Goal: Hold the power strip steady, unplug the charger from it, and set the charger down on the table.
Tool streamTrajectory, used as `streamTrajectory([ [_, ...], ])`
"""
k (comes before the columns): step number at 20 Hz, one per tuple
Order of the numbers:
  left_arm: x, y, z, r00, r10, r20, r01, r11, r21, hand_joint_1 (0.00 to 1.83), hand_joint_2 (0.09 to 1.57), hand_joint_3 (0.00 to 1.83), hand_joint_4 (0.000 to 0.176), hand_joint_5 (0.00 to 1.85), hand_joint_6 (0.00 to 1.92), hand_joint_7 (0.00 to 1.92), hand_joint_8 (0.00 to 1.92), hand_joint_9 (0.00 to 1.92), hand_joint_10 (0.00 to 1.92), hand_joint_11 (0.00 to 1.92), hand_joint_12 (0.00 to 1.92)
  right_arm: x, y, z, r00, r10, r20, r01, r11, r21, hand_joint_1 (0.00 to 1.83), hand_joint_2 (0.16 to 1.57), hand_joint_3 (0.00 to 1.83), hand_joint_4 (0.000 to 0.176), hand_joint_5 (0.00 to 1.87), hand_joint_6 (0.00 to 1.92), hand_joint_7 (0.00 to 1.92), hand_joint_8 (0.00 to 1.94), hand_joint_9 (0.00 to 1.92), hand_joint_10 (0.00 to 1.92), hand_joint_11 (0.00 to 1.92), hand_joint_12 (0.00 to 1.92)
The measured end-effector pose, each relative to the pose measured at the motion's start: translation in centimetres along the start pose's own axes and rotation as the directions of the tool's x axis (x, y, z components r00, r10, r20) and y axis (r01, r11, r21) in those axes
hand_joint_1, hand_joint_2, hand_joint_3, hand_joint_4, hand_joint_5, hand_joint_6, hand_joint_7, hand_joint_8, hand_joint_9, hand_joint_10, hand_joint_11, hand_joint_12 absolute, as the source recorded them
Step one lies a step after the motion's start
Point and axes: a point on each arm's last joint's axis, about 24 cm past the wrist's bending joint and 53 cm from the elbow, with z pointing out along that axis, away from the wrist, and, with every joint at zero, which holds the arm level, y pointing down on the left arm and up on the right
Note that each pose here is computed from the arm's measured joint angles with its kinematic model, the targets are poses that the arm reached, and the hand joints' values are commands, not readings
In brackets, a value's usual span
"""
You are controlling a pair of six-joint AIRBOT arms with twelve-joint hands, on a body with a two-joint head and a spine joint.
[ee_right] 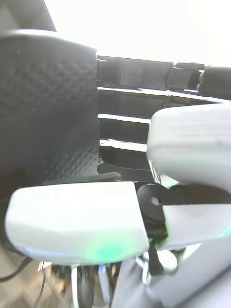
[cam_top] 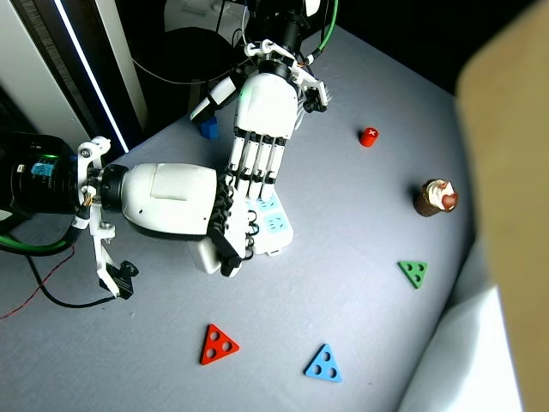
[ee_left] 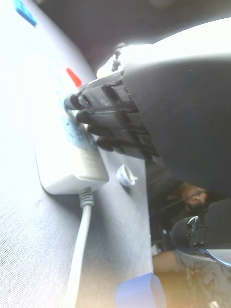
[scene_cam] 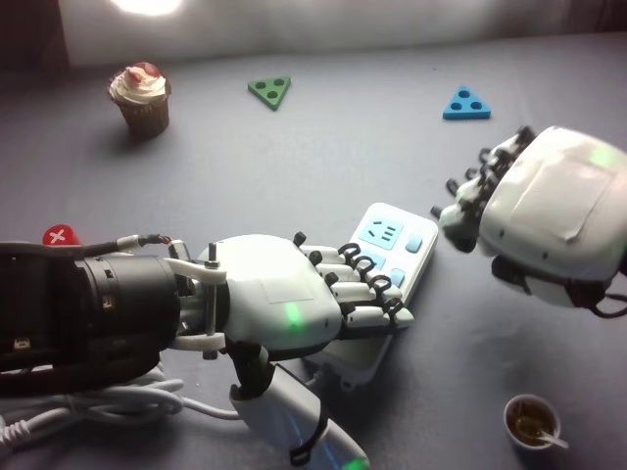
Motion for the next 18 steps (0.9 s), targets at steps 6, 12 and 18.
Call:
streamTrajectory([
  [6, 0.0, 0.1, -0.1, 1.0, 0.0, 0.0, 0.0, 1.0, -0.003, 0.0, 0.93, 0.0, 0.0, 0.02, 0.0, 0.05, 0.0, 0.04, 0.0, 0.04, 0.03, 2.4, 0.0, -0.9, 0.997, -0.01, -0.072, 0.01, 1.0, -0.004, 1.4, 1.05, 0.0, 0.0, 0.99, 0.88, 1.16, 0.59, 1.14, 0.87, 1.06, 0.62],
  [12, 0.0, 0.1, -0.1, 1.0, 0.0, 0.0, 0.0, 1.0, -0.003, 0.0, 0.93, 0.0, 0.0, 0.03, 0.0, 0.05, 0.0, 0.04, 0.0, 0.04, 0.03, 2.5, 0.1, -0.9, 0.997, -0.014, -0.076, 0.014, 1.0, -0.008, 1.39, 1.05, 0.0, 0.0, 0.98, 0.93, 1.16, 0.55, 1.19, 0.83, 1.12, 0.46],
  [18, 0.0, 0.1, -0.1, 1.0, 0.0, 0.0, 0.0, 1.0, -0.003, 0.0, 0.94, 0.0, 0.0, 0.0, 0.0, 0.04, 0.0, 0.03, 0.0, 0.03, 0.02, 2.6, 0.4, -0.9, 0.997, -0.01, -0.077, 0.009, 1.0, -0.013, 1.17, 1.13, 0.0, 0.0, 0.93, 1.04, 0.99, 0.3, 1.14, 0.01, 1.08, 0.37],
])
